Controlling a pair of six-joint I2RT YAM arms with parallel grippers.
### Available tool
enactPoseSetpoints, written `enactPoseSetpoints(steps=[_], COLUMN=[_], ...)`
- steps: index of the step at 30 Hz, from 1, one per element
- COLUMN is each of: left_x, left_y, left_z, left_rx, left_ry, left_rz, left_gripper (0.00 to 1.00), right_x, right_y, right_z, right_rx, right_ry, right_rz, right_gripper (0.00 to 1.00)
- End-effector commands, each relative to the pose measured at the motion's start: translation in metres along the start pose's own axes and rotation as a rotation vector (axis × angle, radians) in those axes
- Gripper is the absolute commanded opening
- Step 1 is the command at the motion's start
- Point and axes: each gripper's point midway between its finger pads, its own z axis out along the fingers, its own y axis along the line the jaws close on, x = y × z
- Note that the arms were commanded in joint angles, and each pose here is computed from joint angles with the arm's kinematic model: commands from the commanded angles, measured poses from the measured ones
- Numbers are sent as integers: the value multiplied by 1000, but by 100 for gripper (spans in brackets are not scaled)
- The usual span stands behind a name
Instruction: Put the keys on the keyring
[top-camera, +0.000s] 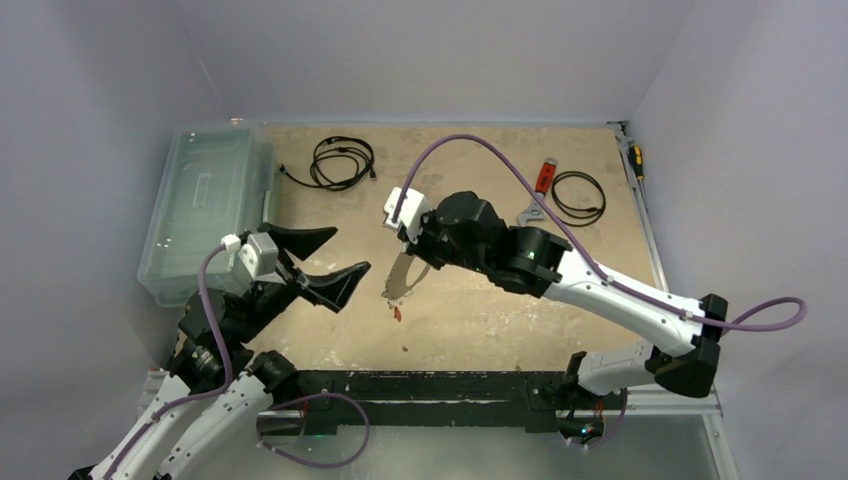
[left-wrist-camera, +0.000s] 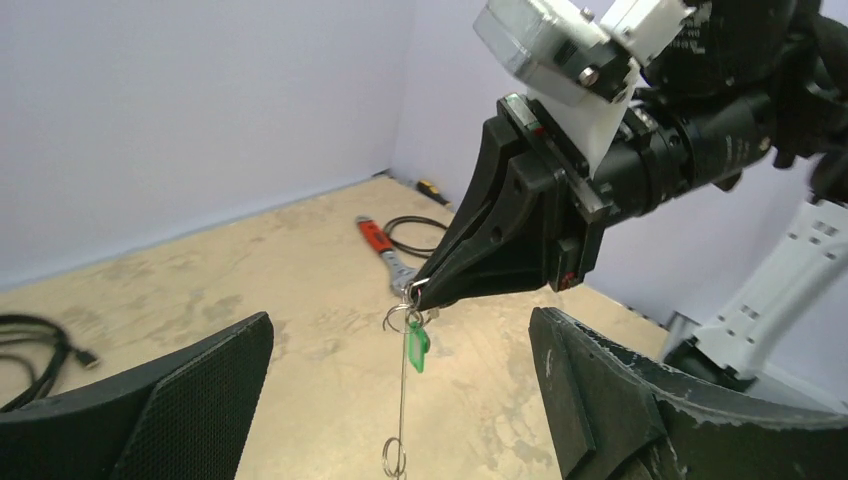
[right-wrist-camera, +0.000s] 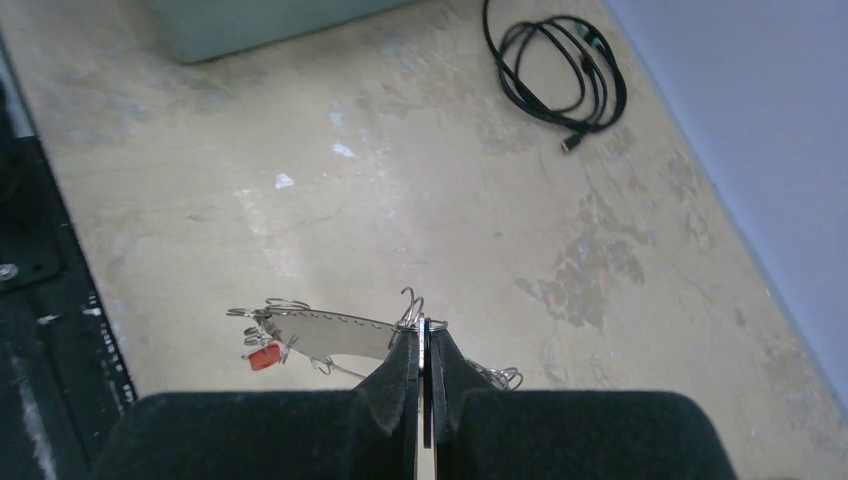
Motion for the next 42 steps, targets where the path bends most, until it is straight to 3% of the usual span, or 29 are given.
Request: enactPoseSetpoints(steps=[1, 9, 15, 18, 23, 29, 34, 42], left_x=[-4, -2, -1, -1, -3, 1, 6, 8], left_y=[35, 44, 42, 43, 44, 41, 40, 44], left_z=[-3, -6, -6, -7, -8, -5, -2, -1], left_rx=[-204, -247, -233, -236, -243, -222, -210, -223], left_ry=[22, 45, 53, 59, 62, 78, 95, 103], left_rz=[14, 33, 43, 51, 61, 58, 56, 59], left_gripper=[99, 96, 95, 94, 94, 93, 93, 93], right_x=[-17, -9, -51, -47, 11, 111, 185, 225], right_y=[-38, -87, -147, -160, -125, -52, -21, -10], right_z=[16, 71, 110, 129, 141, 134, 128, 106], right_rx=[124, 236, 290, 327, 268, 110, 86, 113], right_ry=[-44, 38, -18, 41, 100, 149, 319, 439], right_rz=[95, 134, 197, 244, 347, 466, 494, 508], right_gripper=[0, 0, 0, 0, 0, 0, 0, 0])
